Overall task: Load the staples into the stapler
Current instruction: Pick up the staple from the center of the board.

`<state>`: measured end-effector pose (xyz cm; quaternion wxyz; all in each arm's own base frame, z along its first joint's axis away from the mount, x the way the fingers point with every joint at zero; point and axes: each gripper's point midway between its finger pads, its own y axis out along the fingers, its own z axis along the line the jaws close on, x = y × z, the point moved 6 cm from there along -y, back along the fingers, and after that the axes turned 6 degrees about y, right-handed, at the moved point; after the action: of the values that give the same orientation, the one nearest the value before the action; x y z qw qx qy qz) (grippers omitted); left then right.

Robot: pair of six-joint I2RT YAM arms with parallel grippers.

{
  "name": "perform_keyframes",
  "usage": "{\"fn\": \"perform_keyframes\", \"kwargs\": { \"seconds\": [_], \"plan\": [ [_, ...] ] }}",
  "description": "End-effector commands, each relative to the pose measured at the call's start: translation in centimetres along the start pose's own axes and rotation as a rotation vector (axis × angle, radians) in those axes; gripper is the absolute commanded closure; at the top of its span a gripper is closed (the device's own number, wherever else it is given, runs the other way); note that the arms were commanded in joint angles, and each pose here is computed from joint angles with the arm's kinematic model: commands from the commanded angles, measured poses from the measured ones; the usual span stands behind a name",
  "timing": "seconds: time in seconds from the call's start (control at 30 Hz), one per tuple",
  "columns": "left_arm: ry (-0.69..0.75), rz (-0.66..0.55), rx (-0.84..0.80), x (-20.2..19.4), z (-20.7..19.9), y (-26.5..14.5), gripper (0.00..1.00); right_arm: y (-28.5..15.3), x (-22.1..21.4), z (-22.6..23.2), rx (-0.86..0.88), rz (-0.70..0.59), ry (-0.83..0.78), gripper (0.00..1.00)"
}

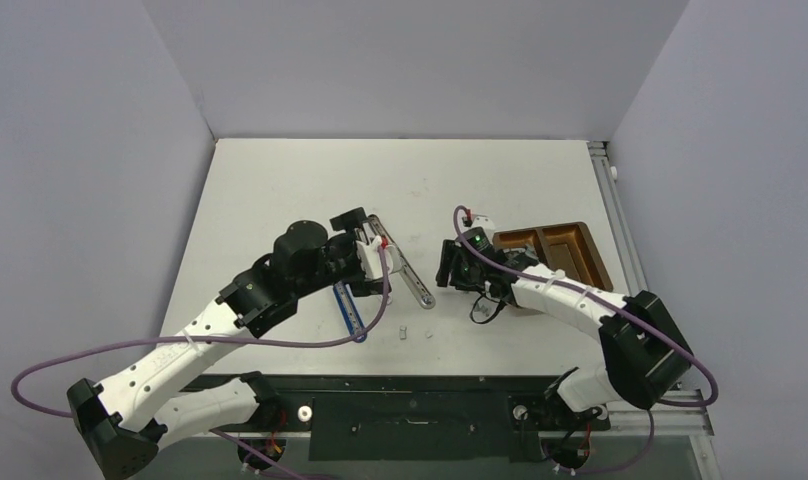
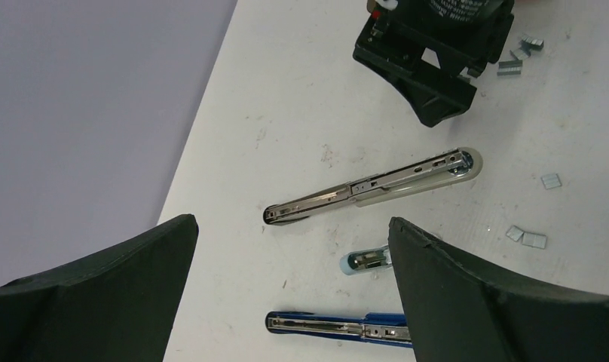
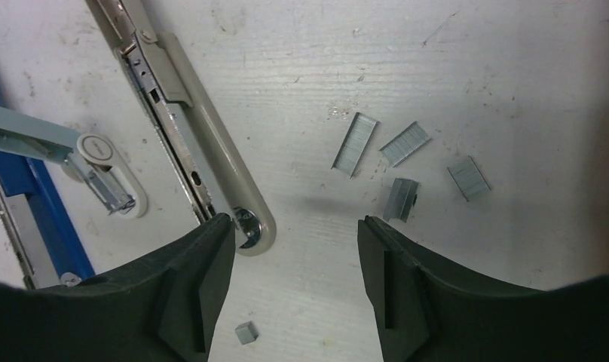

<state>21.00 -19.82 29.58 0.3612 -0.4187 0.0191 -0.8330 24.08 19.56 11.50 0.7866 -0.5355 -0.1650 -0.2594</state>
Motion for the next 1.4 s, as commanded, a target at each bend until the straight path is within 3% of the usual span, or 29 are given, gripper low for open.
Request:
{"fn": "perform_keyframes", "kwargs": {
  "seconds": [0.0, 0.67, 1.1, 1.27, 1.37],
  "plan": [
    [-0.129, -0.075, 0.063, 1.6, 1.3, -0.1, 0.04, 1.2, 1.3, 1.4, -0.005, -0.066, 0.003, 0.4],
    [-0.116, -0.102, 0.087, 1.5, 1.6, -0.2, 0.04, 5.0, 0.1, 0.7, -0.082, 0.002, -0.011, 0.41],
    [-0.12, -0.116, 0.095, 1.7, 1.8, -0.1, 0.04, 6.1, 0.7, 0.3, -0.176, -0.022, -0.082, 0.43],
    [-0.12, -0.118, 0.095, 1.7, 1.8, 0.0, 0.04, 5.9, 0.7, 0.1, -0.213, -0.044, -0.121, 0.47],
    [-0.12, -0.119, 0.097, 1.7, 1.8, 0.0, 0.04, 5.8, 0.5, -0.2, -0.238, -0.051, -0.14, 0.55]
  ]
}}
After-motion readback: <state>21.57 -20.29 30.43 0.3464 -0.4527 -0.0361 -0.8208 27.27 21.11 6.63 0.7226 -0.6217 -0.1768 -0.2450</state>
